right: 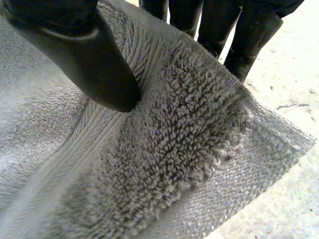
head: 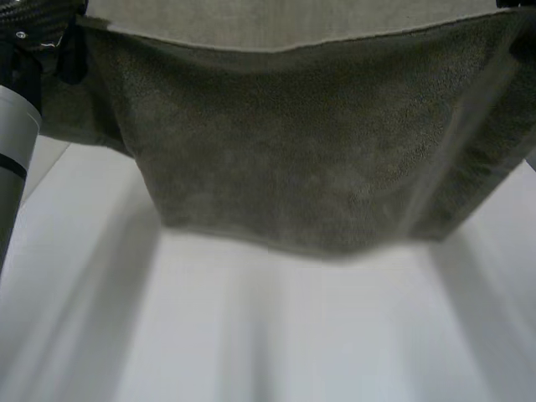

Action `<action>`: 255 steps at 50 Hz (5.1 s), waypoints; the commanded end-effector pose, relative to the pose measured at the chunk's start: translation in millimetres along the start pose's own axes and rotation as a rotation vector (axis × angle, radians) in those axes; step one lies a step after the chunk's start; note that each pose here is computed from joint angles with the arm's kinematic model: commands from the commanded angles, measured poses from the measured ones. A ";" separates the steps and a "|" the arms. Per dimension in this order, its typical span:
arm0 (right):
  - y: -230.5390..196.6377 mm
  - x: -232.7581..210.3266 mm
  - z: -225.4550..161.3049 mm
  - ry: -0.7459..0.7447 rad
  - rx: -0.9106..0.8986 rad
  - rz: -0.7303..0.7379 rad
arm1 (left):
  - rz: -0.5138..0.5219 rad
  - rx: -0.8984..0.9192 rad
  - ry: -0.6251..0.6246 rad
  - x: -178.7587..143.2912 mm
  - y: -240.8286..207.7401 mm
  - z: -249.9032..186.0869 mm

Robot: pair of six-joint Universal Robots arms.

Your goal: Fold the towel.

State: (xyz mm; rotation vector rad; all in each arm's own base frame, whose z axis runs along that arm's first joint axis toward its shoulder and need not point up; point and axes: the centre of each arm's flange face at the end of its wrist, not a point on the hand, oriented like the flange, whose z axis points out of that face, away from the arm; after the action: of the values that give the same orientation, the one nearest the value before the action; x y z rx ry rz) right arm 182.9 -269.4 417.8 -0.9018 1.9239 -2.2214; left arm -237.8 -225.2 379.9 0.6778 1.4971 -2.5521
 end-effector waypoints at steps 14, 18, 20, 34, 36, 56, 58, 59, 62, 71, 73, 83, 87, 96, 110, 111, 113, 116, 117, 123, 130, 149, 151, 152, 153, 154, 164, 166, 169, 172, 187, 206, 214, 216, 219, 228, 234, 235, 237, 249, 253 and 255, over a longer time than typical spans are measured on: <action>102.1 -52.0 114.4 -0.084 -0.210 -0.278 | 0.288 -0.232 0.207 57.9 123.8 61.9; 64.9 -51.0 141.2 0.056 -0.004 -0.334 | 0.330 -0.042 0.032 40.0 95.5 111.8; 44.0 -49.4 146.6 0.117 0.097 -0.341 | 0.326 0.045 -0.055 28.2 76.2 127.6; -46.8 -22.3 110.7 0.304 0.487 -0.283 | 0.233 0.360 -0.329 -11.7 6.4 148.0; -32.0 -33.0 112.2 0.240 0.426 -0.276 | 0.216 0.316 -0.285 -3.0 23.9 142.2; 197.6 -137.1 64.8 -0.245 -0.295 -0.222 | 0.179 -0.089 0.141 83.8 197.2 -14.8; 208.0 -141.7 58.4 -0.261 -0.329 -0.215 | 0.183 -0.107 0.150 85.9 202.8 -23.7; 217.2 -144.3 51.4 -0.274 -0.361 -0.208 | 0.185 -0.130 0.165 88.6 207.3 -33.9; 233.1 -141.6 37.5 -0.276 -0.421 -0.189 | 0.185 -0.184 0.200 93.2 214.2 -54.8; 220.5 -133.8 10.2 -0.238 -0.402 -0.186 | 0.179 -0.258 0.251 97.8 217.8 -88.6; 218.4 -128.5 7.8 -0.210 -0.381 -0.186 | 0.178 -0.262 0.256 98.5 217.8 -92.0; 222.4 -127.8 9.7 -0.192 -0.366 -0.182 | 0.201 -0.305 0.231 95.2 241.0 -82.4; 228.2 -130.4 10.0 -0.198 -0.378 -0.178 | 0.233 -0.318 0.239 96.1 247.2 -82.9; 235.8 -131.7 9.8 -0.204 -0.400 -0.171 | 0.358 -0.340 0.259 91.2 256.3 -86.7; 241.4 -129.6 8.4 -0.193 -0.414 -0.167 | 0.374 -0.367 0.220 77.0 264.0 -81.7; 241.4 -129.4 8.5 -0.191 -0.414 -0.167 | 0.374 -0.367 0.220 76.9 264.0 -81.7; 241.7 -129.6 8.2 -0.192 -0.415 -0.167 | 0.372 -0.372 0.207 72.1 265.1 -79.8; 241.7 -129.6 8.2 -0.192 -0.415 -0.167 | 0.373 -0.374 0.201 69.6 265.3 -79.4; 241.7 -129.6 8.2 -0.192 -0.415 -0.167 | 0.373 -0.374 0.201 69.6 265.3 -79.3; 241.3 -128.9 8.8 -0.189 -0.410 -0.170 | 0.375 -0.381 0.228 70.2 261.1 -81.9; 199.7 -109.7 8.4 -0.126 -0.313 -0.213 | 0.362 -0.387 0.237 56.5 227.6 -81.0; 105.9 -68.1 -36.2 -0.236 -0.335 -0.468 | 0.360 -0.320 0.240 12.9 132.3 -90.9; 101.5 -66.8 -35.1 -0.239 -0.319 -0.471 | 0.362 -0.312 0.240 10.3 131.2 -88.2; 97.9 -65.2 -33.6 -0.237 -0.304 -0.476 | 0.361 -0.304 0.245 9.2 131.3 -86.1; 97.5 -64.7 -30.9 -0.241 -0.295 -0.480 | 0.360 -0.299 0.250 8.3 132.3 -83.9; 97.5 -64.7 -30.8 -0.241 -0.295 -0.480 | 0.360 -0.299 0.250 8.3 132.3 -83.9; 158.2 -67.8 17.0 -0.351 -0.412 -0.472 | 0.317 -0.359 0.371 41.7 189.0 -51.0; 177.1 -66.2 37.3 -0.369 -0.431 -0.473 | 0.313 -0.392 0.391 53.8 213.9 -35.2; 200.1 -68.9 58.5 -0.390 -0.450 -0.462 | 0.319 -0.421 0.390 64.2 237.1 -19.5; 215.6 -82.8 77.3 -0.417 -0.445 -0.471 | 0.324 -0.423 0.380 68.9 245.8 -10.4; 260.8 -95.4 149.1 -0.266 -0.354 -0.574 | 0.353 -0.357 0.308 110.3 296.3 53.2; 208.1 -87.0 171.1 -0.093 -0.208 -0.386 | 0.395 -0.374 0.156 99.1 263.1 65.4; 160.0 -77.0 120.8 -0.078 -0.212 -0.322 | 0.259 -0.354 0.102 64.8 206.7 44.3; 156.9 -76.7 107.7 -0.077 -0.223 -0.309 | 0.204 -0.359 0.096 60.7 198.4 35.2; 156.2 -81.4 82.7 -0.084 -0.252 -0.269 | 0.085 -0.383 0.101 57.5 187.7 12.9; 203.7 -90.1 36.1 -0.111 -0.441 -0.097 | -0.137 -0.467 0.136 56.2 182.8 -45.6; 226.7 -82.7 31.2 -0.074 -0.464 -0.085 | -0.151 -0.484 0.129 59.1 192.9 -60.5; 236.1 -81.3 32.3 -0.065 -0.463 -0.082 | -0.149 -0.481 0.122 59.1 195.9 -62.7; 248.0 -79.5 34.2 -0.055 -0.470 -0.079 | -0.148 -0.469 0.113 58.8 197.5 -63.4; 299.6 -76.1 48.7 -0.056 -0.537 -0.060 | -0.146 -0.437 0.099 59.7 199.4 -64.2; 304.7 -68.5 53.2 -0.034 -0.543 -0.070 | -0.146 -0.443 0.101 60.2 200.0 -66.6; 306.3 -62.5 53.9 -0.016 -0.546 -0.068 | -0.147 -0.442 0.102 60.5 199.3 -67.4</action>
State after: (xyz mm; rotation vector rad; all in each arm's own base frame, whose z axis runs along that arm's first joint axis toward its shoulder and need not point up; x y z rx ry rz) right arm 171.5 -347.8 113.4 -1.0710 2.5493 -1.7031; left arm -208.7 -263.8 167.0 0.6553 2.1142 -2.1863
